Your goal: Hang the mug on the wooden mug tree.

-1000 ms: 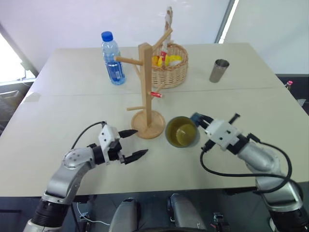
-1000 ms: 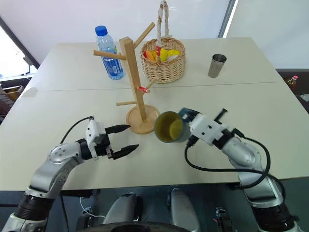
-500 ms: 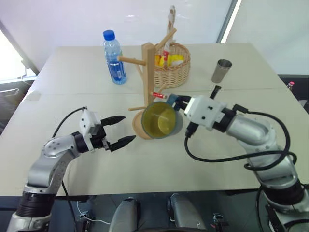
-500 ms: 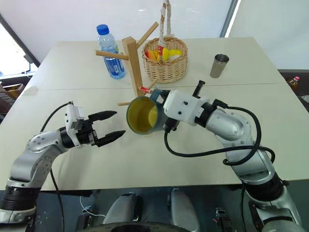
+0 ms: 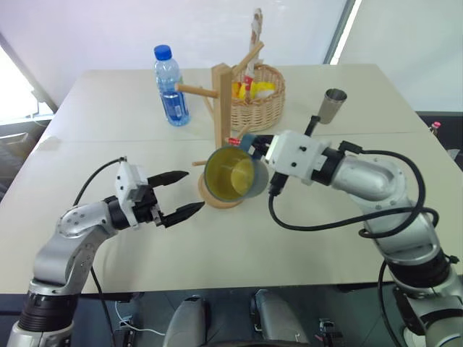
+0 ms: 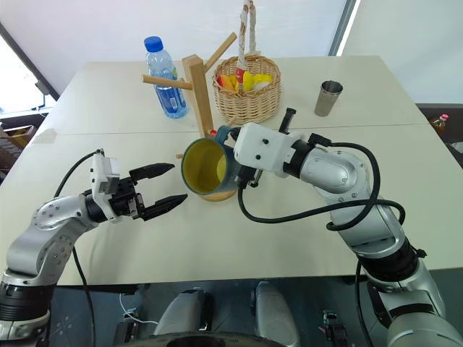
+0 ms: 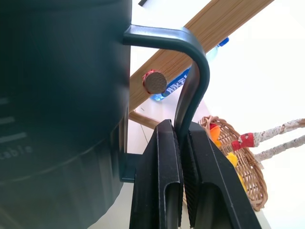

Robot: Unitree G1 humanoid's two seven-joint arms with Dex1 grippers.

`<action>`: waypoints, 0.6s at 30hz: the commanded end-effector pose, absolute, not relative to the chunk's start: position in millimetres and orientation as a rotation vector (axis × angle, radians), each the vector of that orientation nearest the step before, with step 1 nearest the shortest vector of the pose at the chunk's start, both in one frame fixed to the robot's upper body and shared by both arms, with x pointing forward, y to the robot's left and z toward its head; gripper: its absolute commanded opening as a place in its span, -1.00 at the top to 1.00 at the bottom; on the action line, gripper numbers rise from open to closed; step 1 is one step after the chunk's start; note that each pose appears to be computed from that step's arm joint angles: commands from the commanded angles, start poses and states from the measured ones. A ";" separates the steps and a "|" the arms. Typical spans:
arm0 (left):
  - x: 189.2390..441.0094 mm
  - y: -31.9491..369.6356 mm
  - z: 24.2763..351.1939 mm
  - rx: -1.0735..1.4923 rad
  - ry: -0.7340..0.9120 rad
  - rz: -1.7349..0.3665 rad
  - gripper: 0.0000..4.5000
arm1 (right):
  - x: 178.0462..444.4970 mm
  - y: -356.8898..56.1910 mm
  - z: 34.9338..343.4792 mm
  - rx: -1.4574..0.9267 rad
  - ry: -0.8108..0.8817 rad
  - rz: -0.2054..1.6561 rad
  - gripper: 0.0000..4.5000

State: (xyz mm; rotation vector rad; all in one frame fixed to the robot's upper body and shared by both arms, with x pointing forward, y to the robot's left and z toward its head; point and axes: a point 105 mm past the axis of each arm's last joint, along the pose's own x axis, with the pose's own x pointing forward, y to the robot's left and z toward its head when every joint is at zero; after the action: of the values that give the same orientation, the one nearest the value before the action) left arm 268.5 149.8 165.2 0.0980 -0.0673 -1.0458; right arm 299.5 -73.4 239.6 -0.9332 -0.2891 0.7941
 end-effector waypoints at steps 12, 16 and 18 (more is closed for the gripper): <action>259.4 149.3 200.1 0.032 -0.168 -1.056 -1.00 | 314.8 -61.2 247.8 -0.952 -0.322 0.766 0.99; 260.7 149.1 199.6 0.038 -0.169 -1.050 -1.00 | 316.2 -60.8 251.9 -0.949 -0.345 0.752 0.71; 261.5 149.4 199.3 0.041 -0.168 -1.046 -1.00 | 315.8 -61.8 255.5 -0.962 -0.366 0.743 0.38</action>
State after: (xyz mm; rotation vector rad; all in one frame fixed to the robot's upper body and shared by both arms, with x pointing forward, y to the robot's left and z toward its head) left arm 263.6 151.0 190.4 0.0121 -0.1347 -1.0381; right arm 319.4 -62.4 236.9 -0.9467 -0.2825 0.7785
